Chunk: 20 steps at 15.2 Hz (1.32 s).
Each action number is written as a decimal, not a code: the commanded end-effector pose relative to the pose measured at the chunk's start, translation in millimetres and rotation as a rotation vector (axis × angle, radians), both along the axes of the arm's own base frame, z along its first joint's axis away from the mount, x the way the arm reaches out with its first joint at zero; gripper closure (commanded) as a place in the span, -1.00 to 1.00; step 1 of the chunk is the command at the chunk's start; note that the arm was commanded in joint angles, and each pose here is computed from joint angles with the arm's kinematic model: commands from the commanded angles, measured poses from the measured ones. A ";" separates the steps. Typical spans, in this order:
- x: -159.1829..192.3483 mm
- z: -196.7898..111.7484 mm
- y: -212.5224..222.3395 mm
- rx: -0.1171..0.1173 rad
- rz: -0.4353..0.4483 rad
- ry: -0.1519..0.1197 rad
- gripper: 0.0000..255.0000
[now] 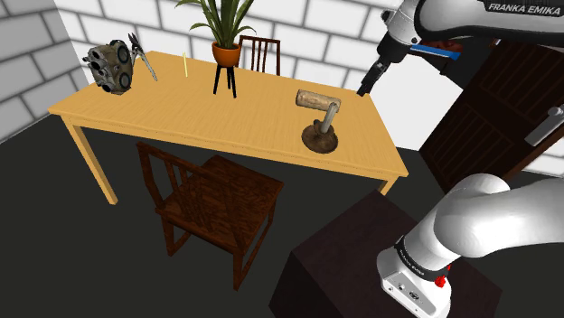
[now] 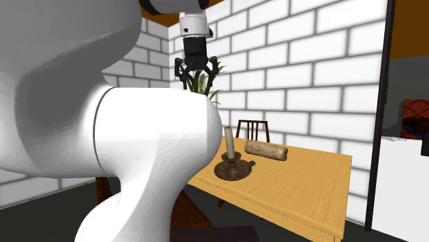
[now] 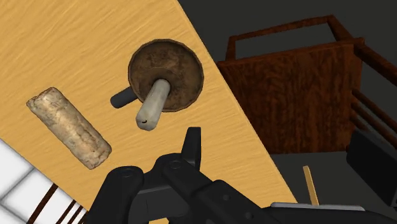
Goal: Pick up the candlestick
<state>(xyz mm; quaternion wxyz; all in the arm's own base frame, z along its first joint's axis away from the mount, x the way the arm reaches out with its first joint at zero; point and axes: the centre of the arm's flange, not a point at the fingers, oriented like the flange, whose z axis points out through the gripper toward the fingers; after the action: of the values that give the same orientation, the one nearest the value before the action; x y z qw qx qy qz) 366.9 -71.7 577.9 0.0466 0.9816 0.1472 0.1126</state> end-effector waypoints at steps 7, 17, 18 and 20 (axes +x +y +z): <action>62.4 -60.8 -60.4 -0.052 0.231 0.027 -1.00; 156.6 -136.8 -116.4 -0.115 0.513 0.062 -1.00; 166.6 -144.4 -120.7 -0.121 0.542 0.066 -1.00; 183.2 -156.8 -127.3 -0.131 0.587 0.072 -1.00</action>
<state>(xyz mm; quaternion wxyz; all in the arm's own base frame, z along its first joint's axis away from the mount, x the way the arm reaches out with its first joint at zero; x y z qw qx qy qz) 543.1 -193.8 426.7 0.0692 0.9010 0.4211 0.0783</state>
